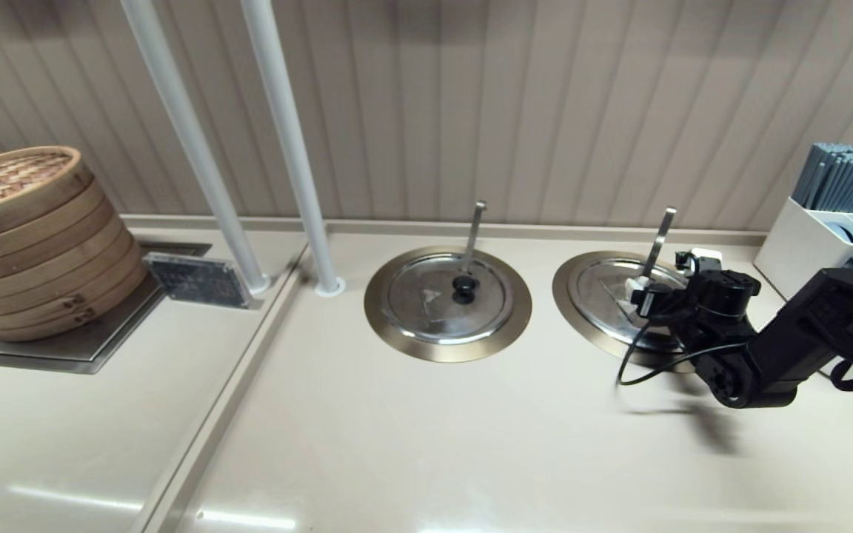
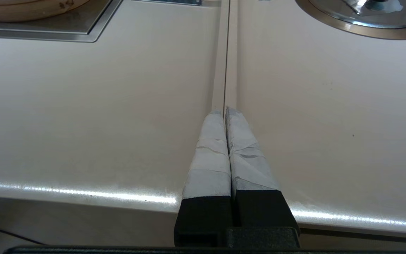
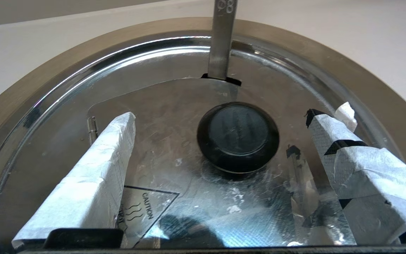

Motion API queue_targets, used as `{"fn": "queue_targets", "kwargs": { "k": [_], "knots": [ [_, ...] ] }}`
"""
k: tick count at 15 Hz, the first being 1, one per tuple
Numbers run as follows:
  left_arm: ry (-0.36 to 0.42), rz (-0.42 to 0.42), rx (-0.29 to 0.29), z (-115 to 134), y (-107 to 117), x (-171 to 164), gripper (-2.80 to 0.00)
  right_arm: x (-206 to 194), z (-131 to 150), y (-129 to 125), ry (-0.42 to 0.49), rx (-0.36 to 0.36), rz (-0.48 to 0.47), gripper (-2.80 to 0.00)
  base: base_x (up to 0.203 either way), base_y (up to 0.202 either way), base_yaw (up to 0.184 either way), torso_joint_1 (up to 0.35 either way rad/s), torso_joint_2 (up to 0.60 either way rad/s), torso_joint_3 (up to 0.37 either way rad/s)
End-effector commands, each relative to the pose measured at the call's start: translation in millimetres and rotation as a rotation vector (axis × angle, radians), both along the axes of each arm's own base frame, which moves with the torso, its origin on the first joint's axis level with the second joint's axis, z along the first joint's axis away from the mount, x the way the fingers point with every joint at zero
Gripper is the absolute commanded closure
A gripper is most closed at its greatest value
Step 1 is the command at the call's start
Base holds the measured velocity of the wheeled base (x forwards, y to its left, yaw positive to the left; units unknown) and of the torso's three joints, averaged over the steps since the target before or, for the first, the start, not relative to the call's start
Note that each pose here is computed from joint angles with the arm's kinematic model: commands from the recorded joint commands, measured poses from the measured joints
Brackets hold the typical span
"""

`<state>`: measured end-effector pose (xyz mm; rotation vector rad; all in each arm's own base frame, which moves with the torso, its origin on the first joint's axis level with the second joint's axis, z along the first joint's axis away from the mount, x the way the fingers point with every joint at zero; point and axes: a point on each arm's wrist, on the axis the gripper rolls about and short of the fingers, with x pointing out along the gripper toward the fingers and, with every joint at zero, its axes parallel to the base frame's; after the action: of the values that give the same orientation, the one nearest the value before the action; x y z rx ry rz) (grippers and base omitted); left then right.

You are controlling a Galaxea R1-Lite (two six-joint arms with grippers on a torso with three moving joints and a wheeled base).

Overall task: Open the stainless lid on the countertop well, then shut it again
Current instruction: Open the lid

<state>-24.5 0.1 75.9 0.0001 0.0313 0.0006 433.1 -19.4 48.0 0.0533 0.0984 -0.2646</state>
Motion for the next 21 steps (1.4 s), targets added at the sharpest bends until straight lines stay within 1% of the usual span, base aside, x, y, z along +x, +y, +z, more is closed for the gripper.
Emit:
{"fn": "queue_targets", "kwargs": {
  "k": [1, 9, 13, 16, 19, 21],
  "knots": [
    [0.002, 0.001, 0.000, 0, 0, 0, 0.00, 1, -4, 1, 0.003, 0.000, 0.002, -2.80, 0.000, 0.000, 0.000, 0.000, 0.00, 0.000],
    [0.001, 0.001, 0.000, 0, 0, 0, 0.00, 11, -11, 4, -0.010, 0.003, 0.008, -2.80, 0.000, 0.000, 0.000, 0.000, 0.00, 0.000],
    [0.001, 0.001, 0.000, 0, 0, 0, 0.00, 12, -8, 11, -0.021, 0.004, 0.022, -2.80, 0.000, 0.000, 0.000, 0.000, 0.00, 0.000],
    [-0.001, 0.001, 0.000, 0, 0, 0, 0.00, 11, -5, 13, -0.033, 0.026, 0.023, -2.80, 0.000, 0.000, 0.000, 0.000, 0.00, 0.000],
    [0.001, 0.001, 0.000, 0, 0, 0, 0.00, 10, -1, 14, -0.041, 0.029, 0.026, -2.80, 0.000, 0.000, 0.000, 0.000, 0.00, 0.000],
    [0.001, 0.001, 0.000, 0, 0, 0, 0.00, 9, -1, 17, -0.045, 0.047, 0.030, -2.80, 0.000, 0.000, 0.000, 0.000, 0.00, 0.000]
  ]
}}
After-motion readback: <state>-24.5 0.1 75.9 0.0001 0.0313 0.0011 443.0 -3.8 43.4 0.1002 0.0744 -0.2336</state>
